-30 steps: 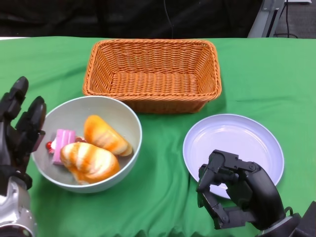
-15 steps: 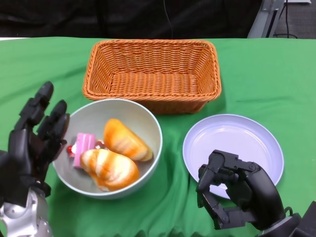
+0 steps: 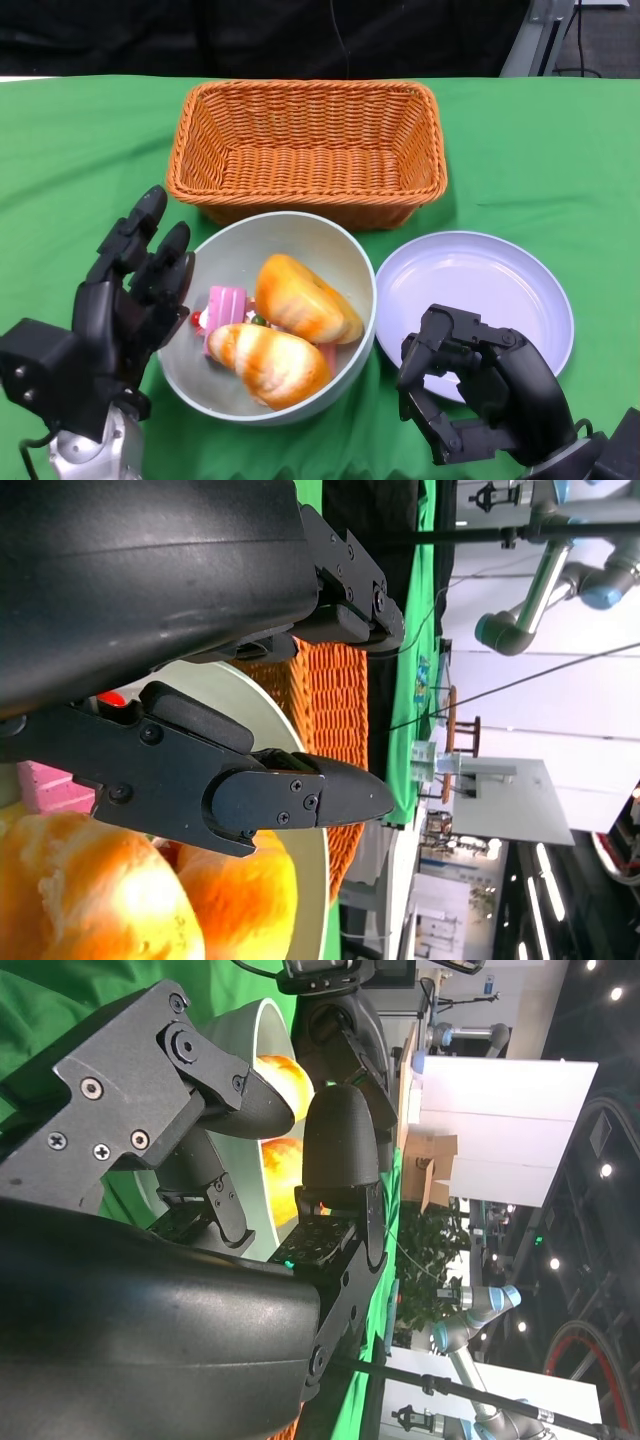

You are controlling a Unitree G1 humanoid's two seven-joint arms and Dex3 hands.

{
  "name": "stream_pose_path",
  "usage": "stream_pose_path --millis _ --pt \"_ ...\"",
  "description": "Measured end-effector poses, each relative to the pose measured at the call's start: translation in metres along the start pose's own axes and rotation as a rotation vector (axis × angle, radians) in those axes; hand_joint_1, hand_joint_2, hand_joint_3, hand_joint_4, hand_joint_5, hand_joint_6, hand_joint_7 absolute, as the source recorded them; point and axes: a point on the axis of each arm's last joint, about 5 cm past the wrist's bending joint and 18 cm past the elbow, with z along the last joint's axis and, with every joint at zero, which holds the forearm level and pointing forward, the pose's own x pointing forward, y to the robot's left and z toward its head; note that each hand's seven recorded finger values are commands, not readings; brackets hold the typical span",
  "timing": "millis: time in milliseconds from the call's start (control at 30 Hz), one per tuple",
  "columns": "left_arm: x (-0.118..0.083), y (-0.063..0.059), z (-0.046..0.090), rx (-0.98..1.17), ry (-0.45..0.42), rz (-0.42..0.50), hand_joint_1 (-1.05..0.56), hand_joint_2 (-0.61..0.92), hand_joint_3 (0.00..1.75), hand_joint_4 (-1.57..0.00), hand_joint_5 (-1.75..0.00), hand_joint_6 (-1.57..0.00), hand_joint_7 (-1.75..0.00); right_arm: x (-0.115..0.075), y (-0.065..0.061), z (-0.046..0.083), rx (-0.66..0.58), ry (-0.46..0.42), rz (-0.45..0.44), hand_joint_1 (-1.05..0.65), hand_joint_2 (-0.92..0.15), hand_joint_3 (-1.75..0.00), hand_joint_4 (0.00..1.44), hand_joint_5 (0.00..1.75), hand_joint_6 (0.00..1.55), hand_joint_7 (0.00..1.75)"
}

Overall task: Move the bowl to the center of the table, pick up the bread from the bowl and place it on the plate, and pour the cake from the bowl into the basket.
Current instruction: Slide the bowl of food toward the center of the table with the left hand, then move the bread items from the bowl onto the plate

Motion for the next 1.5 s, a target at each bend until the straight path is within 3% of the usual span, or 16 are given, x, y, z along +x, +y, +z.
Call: stream_pose_path --millis 333,567,733,867,1100,1400,1433,1500 --pt "-0.001 -0.003 -0.001 0.011 -0.031 0.002 -0.62 0.92 0.43 -0.35 -0.01 -0.32 -0.01 0.000 0.000 -0.001 0.000 0.006 0.003 -0.07 -0.41 -1.22 0.80 1.71 0.72 1.40" --pt "-0.002 -0.001 0.000 -0.003 -0.058 0.032 -0.61 0.92 0.34 -0.44 -0.05 -0.44 -0.04 0.000 -0.001 -0.002 -0.005 0.000 0.003 -0.08 -0.42 -1.21 0.80 1.71 0.72 1.40" --pt "0.000 -0.001 0.005 -0.044 -0.200 0.118 -0.58 0.92 0.28 -0.56 -0.08 -0.57 -0.06 -0.001 -0.001 -0.003 -0.004 0.006 0.000 -0.08 -0.42 -1.20 0.80 1.71 0.71 1.40" --pt "0.007 0.002 0.015 -0.027 -0.310 0.137 -0.65 0.92 0.27 -0.62 -0.09 -0.60 -0.04 -0.001 -0.001 -0.003 -0.005 0.003 -0.001 -0.08 -0.42 -1.20 0.80 1.70 0.72 1.40" --pt "0.011 0.017 0.024 0.019 -0.353 0.103 -0.64 0.92 0.25 -0.67 -0.07 -0.65 -0.03 -0.001 -0.001 -0.003 -0.010 -0.004 -0.004 -0.09 -0.41 -1.19 0.80 1.71 0.71 1.39" --pt "0.016 0.023 0.029 0.010 -0.383 0.121 -0.40 0.92 0.12 -0.85 -0.11 -0.81 -0.05 -0.002 -0.002 -0.004 0.005 -0.010 -0.014 -0.08 -0.41 -1.21 0.80 1.70 0.71 1.38" --pt "0.017 0.023 0.029 0.018 -0.388 0.127 -0.25 0.92 0.19 -0.97 -0.16 -0.91 -0.09 -0.002 -0.002 -0.004 0.007 -0.010 -0.014 -0.08 -0.41 -1.21 0.79 1.70 0.70 1.38" --pt "0.017 0.021 0.027 0.045 -0.381 0.139 -0.17 0.92 0.24 -1.08 -0.22 -1.04 -0.13 -0.002 -0.003 -0.004 0.008 -0.012 -0.017 -0.08 -0.41 -1.21 0.79 1.69 0.70 1.38"
